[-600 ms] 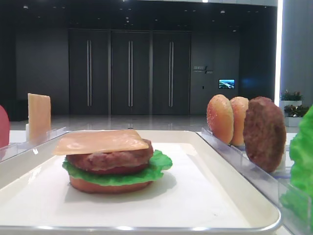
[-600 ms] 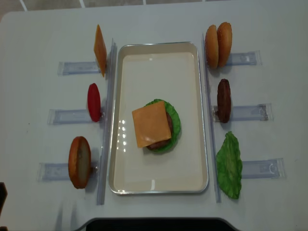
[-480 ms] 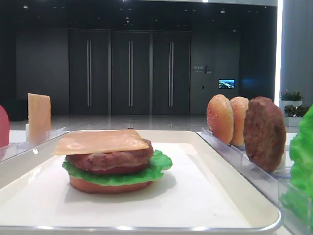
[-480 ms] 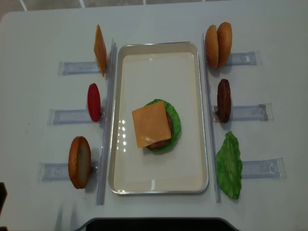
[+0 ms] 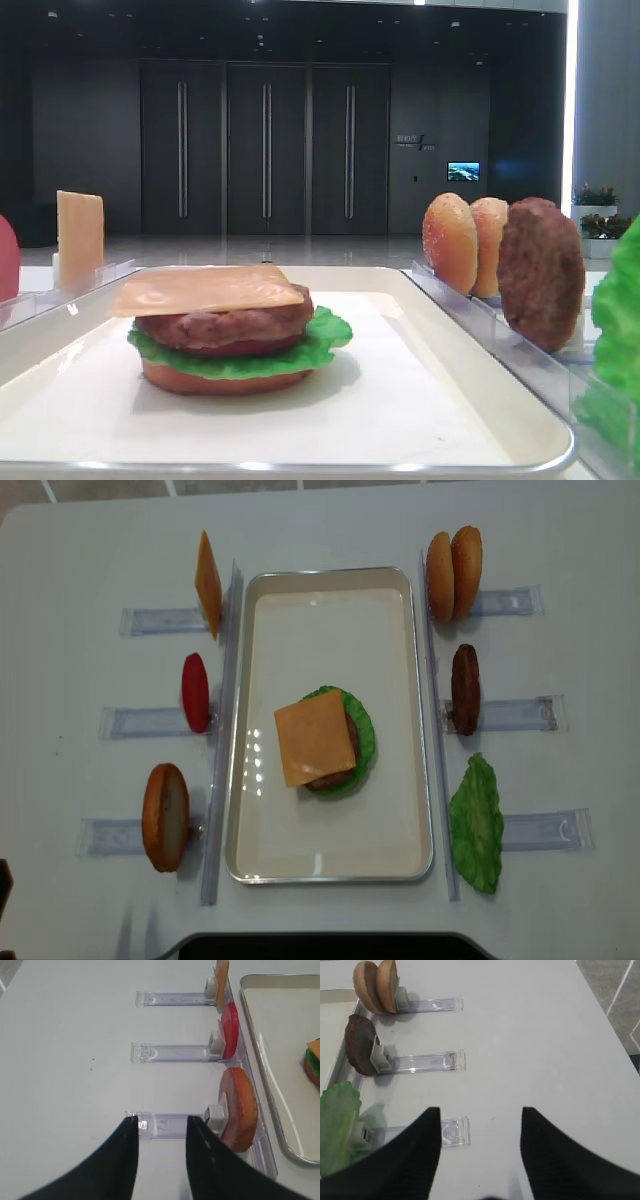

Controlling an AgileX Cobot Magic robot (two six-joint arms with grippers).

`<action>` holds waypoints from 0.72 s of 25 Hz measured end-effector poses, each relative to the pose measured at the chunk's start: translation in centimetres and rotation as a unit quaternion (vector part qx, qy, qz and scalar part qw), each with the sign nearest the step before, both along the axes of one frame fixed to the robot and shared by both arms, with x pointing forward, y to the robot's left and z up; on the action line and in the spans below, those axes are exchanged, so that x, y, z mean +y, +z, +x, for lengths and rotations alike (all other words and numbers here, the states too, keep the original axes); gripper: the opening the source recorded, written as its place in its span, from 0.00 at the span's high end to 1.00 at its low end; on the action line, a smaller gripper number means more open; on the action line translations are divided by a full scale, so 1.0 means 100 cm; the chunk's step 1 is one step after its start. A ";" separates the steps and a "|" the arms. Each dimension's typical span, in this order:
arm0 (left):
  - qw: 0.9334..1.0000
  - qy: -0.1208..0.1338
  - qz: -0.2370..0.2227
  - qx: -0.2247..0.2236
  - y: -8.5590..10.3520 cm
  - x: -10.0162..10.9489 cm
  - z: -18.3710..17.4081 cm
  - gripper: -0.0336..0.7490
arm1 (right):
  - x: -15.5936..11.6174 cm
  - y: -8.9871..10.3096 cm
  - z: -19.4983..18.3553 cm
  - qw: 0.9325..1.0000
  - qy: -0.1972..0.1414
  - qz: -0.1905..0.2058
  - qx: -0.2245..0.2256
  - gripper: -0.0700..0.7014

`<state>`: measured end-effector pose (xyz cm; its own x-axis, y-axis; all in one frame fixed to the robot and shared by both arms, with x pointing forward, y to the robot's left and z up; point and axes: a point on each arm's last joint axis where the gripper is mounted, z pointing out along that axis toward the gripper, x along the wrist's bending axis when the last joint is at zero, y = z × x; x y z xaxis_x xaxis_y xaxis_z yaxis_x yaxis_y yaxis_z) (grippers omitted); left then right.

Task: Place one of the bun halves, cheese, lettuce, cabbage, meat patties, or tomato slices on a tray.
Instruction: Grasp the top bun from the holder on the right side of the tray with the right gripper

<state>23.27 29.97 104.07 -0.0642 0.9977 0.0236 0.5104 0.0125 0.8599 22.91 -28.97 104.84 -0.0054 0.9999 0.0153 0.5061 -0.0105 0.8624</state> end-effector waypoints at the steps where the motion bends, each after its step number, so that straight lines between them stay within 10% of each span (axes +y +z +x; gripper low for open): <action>1: 1.000 0.000 0.000 0.000 0.000 0.000 0.000 0.65 | 0.000 0.000 0.000 1.000 0.000 0.000 0.000 0.46; 13: 1.000 0.000 0.000 0.000 0.000 0.000 0.000 0.71 | -0.001 0.000 0.000 1.000 -0.013 0.008 -0.001 0.47; 18: 1.000 0.000 0.000 0.000 0.000 0.000 0.000 0.72 | -0.014 0.013 0.049 0.994 -0.059 0.001 0.096 0.50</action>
<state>23.27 29.97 104.07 -0.0642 0.9977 0.0236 0.5104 0.0125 0.8599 27.82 -30.35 106.12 0.1155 0.9933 0.0077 0.6559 -0.0821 0.7504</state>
